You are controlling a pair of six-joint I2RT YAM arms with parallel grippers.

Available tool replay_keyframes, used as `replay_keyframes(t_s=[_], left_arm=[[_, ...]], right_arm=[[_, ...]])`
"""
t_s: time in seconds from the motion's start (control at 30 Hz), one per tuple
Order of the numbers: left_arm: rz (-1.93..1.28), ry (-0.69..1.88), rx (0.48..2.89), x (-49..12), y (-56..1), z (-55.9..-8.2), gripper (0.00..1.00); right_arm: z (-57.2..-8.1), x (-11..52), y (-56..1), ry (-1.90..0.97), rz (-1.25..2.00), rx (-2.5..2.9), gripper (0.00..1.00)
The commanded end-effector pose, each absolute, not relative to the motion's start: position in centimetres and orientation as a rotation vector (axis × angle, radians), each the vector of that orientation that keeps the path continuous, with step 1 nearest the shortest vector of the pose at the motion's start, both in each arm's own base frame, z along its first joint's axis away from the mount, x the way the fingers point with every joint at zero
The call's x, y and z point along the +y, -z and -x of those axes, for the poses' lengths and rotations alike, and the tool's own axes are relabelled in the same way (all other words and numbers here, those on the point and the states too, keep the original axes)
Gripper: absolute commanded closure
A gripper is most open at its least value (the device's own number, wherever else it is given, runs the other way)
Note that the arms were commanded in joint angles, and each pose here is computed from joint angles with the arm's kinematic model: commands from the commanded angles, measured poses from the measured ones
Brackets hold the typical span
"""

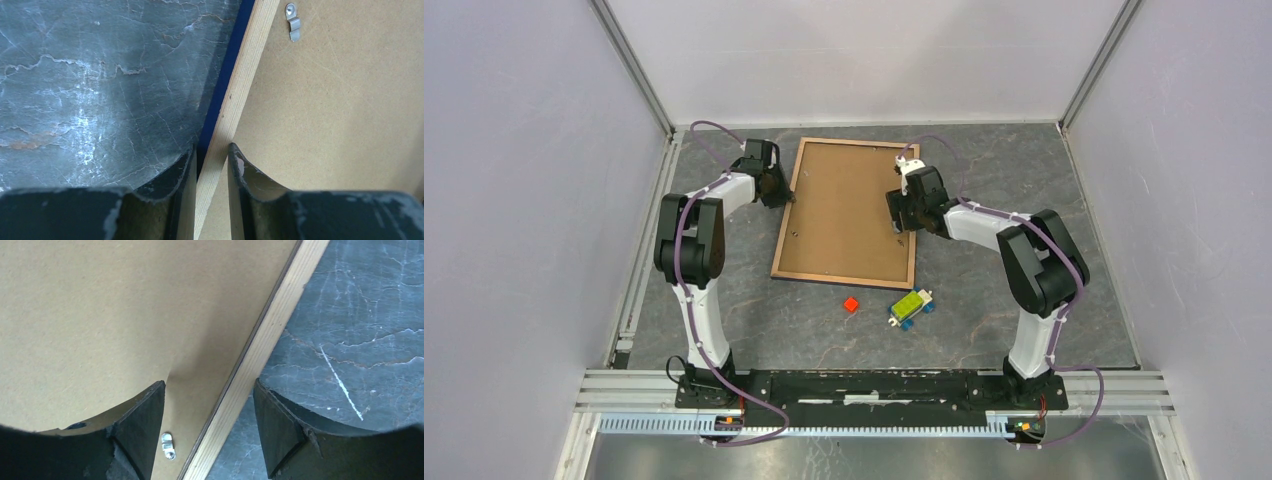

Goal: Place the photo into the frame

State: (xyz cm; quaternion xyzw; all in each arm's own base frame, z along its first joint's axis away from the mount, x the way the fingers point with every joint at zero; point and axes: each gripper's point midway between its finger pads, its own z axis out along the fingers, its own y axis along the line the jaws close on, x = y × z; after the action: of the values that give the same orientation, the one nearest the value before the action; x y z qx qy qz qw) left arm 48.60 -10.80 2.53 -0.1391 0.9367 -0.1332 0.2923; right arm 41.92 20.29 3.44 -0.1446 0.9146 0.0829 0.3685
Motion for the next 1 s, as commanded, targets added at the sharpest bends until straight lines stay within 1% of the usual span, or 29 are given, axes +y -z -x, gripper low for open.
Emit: replay_keyframes(t_s=[0.0, 0.13, 0.23, 0.33, 0.7, 0.73, 0.87, 0.97], left_arm=[[0.459, 0.377, 2.497, -10.8, -1.7, -49.2, 0.98], [0.46, 0.38, 2.496, -10.7, -1.7, -49.2, 0.98], [0.458, 0.384, 2.496, -10.8, -1.7, -49.2, 0.98], [0.457, 0.384, 2.497, -10.9, -1.7, -49.3, 0.98], [0.453, 0.386, 2.5, -10.9, -1.6, -49.3, 0.98], [0.453, 0.386, 2.5, -10.9, -1.6, -49.3, 0.98], [0.452, 0.387, 2.503, -10.9, -1.5, -49.2, 0.98], [0.453, 0.385, 2.501, -10.9, -1.6, -49.3, 0.98]], right_arm=[[-41.1, 21.3, -5.6, -0.237, 0.387, 2.293, 0.3], [-38.7, 20.1, -3.3, -0.221, 0.381, 2.344, 0.31], [-38.2, 20.2, -2.9, -0.215, 0.409, 2.368, 0.34], [-37.1, 20.7, -2.7, -0.237, 0.438, 2.37, 0.35], [-36.4, 20.5, -2.6, -0.214, 0.448, 2.376, 0.36], [-36.5, 20.5, -2.4, -0.21, 0.449, 2.382, 0.37], [-36.5, 20.7, -1.7, -0.205, 0.456, 2.415, 0.47], [-36.5, 20.5, -1.9, -0.196, 0.449, 2.414, 0.53]])
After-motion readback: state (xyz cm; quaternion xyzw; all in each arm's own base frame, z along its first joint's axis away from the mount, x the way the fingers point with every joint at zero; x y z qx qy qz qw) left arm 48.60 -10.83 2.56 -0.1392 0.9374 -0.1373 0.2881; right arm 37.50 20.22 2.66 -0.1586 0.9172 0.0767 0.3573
